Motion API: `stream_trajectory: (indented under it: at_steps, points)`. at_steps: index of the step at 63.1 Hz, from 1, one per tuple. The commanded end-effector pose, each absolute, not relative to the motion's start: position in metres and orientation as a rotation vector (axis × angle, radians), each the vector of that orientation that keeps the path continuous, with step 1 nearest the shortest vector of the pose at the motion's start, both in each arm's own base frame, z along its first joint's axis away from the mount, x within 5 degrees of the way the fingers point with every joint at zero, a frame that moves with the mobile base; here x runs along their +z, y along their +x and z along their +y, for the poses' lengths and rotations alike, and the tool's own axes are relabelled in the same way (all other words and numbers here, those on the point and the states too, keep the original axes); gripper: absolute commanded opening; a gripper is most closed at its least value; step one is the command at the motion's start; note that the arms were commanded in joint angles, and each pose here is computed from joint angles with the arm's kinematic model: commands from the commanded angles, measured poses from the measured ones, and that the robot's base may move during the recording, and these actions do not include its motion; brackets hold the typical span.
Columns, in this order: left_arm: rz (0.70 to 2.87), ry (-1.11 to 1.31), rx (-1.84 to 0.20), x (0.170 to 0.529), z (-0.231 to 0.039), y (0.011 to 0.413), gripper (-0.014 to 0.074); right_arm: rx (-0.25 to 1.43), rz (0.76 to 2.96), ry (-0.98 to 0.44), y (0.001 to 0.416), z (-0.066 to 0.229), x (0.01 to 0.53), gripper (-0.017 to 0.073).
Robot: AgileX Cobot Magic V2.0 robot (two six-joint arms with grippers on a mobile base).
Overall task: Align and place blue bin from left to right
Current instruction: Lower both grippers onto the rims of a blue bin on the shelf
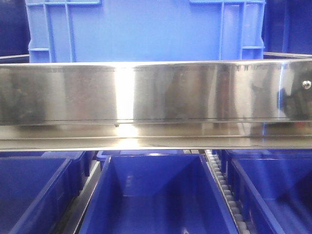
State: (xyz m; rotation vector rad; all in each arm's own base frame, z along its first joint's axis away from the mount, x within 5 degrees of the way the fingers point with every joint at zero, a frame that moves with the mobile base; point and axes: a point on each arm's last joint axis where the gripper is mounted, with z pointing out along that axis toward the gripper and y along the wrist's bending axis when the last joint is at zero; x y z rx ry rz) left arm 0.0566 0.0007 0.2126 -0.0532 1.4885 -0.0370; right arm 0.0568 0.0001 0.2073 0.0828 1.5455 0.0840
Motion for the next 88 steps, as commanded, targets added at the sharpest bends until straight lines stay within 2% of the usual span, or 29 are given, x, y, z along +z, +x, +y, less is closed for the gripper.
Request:
stream_trajectory:
  at_steps: [1, 44, 52, 59, 63, 66, 76, 81, 83, 88]
  points:
    - [1.457, -0.047, -0.041, 0.216, 0.000, 0.056, -0.0012, 0.073, 1.521, 0.067, 0.056, 0.000, 0.210, -0.0070]
    - [1.439, -0.046, -0.042, 0.217, 0.000, 0.056, -0.0012, 0.073, 1.490, 0.067, 0.056, 0.000, 0.213, -0.0070]
    - [1.404, -0.044, -0.043, 0.220, 0.000, 0.055, -0.0012, 0.154, 1.400, 0.149, 0.055, -0.001, 0.220, -0.0070]
    - [1.384, -0.043, -0.043, 0.226, 0.000, 0.054, -0.0008, 0.167, 1.401, 0.135, 0.049, 0.000, 0.247, -0.0062]
    - [1.372, -0.044, -0.043, 0.241, 0.000, 0.051, 0.0024, 0.176, 1.418, 0.123, 0.043, 0.002, 0.264, -0.0014]
    - [1.390, -0.036, -0.031, 0.251, 0.000, 0.048, 0.0063, 0.182, 1.423, 0.114, 0.037, 0.003, 0.278, 0.0066]
    - [1.370, -0.017, 0.013, 0.297, 0.001, 0.031, 0.0300, 0.189, 1.392, 0.098, 0.025, 0.004, 0.317, 0.0405]
    - [1.345, -0.020, 0.012, 0.317, 0.001, 0.026, 0.0386, 0.189, 1.375, 0.096, 0.025, 0.004, 0.331, 0.0554]
    - [1.316, -0.019, 0.013, 0.327, 0.001, 0.023, 0.0414, 0.189, 1.381, 0.096, 0.026, 0.004, 0.333, 0.0577]
    - [1.252, -0.004, -0.006, 0.346, 0.001, 0.018, 0.0456, 0.194, 1.399, 0.094, 0.031, 0.004, 0.335, 0.0561]
